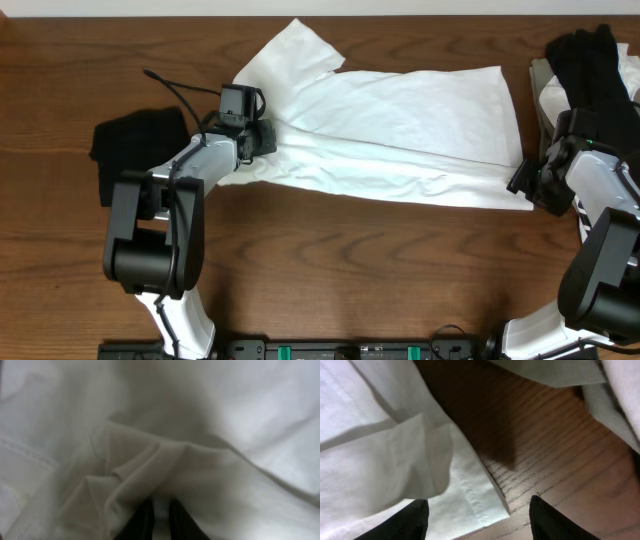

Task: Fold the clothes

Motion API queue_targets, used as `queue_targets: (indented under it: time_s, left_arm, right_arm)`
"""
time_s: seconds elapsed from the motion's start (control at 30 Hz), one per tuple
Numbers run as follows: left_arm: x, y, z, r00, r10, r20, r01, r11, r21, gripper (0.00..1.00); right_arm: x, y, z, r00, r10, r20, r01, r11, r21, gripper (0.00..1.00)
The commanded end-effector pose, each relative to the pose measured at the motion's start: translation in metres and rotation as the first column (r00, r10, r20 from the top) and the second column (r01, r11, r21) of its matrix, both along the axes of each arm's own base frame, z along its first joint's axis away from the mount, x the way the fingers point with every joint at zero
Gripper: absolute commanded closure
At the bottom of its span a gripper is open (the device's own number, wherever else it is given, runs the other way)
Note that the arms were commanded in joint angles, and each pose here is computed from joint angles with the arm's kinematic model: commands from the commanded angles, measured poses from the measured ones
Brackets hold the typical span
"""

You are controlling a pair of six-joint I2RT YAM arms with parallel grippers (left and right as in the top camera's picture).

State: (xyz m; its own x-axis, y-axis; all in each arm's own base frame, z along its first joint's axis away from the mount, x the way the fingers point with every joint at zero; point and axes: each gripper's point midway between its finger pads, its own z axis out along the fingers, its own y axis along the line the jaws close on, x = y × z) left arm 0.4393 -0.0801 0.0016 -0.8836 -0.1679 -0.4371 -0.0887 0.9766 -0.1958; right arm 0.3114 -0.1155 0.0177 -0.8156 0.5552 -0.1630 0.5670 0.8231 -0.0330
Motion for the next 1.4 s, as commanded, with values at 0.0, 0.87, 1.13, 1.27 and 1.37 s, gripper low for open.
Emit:
queue_targets:
  time_s: [0.0,0.87,1.13,1.27,1.37]
  left_arm:
    - [-0.047,0.019,-0.037,0.978,0.055,-0.201,-0.043,0.997,0.065,0.84]
    - [-0.088,0.025,-0.045,0.93,0.063,-0.363,-0.029,0.995,0.097,0.84]
    - [-0.088,0.025,-0.045,0.93,0.062,-0.363,-0.029,0.995,0.097,0.85]
    - [-0.088,0.025,-0.045,0.93,0.062,-0.363,-0.029,0.995,0.097,0.85]
    - [-0.088,0.025,-0.045,0.93,0.063,-0.363,-0.029,0.995,0.097,0.84]
  right_arm:
    - [-0.001,0.003,-0.003,1.0,0.015,-0.012,-0.015,1.0,0.002,0.37]
    - [0.058,0.024,0.016,0.966,0.097,0.239,-0.129,0.985,0.118,0.52]
    - [0.064,0.028,0.018,0.96,0.108,0.259,-0.14,0.984,0.111,0.5]
    - [0.072,0.031,0.021,0.95,0.123,0.288,-0.156,0.983,0.097,0.44]
    - [0.078,0.03,0.023,0.942,0.127,0.312,-0.161,0.983,0.085,0.45]
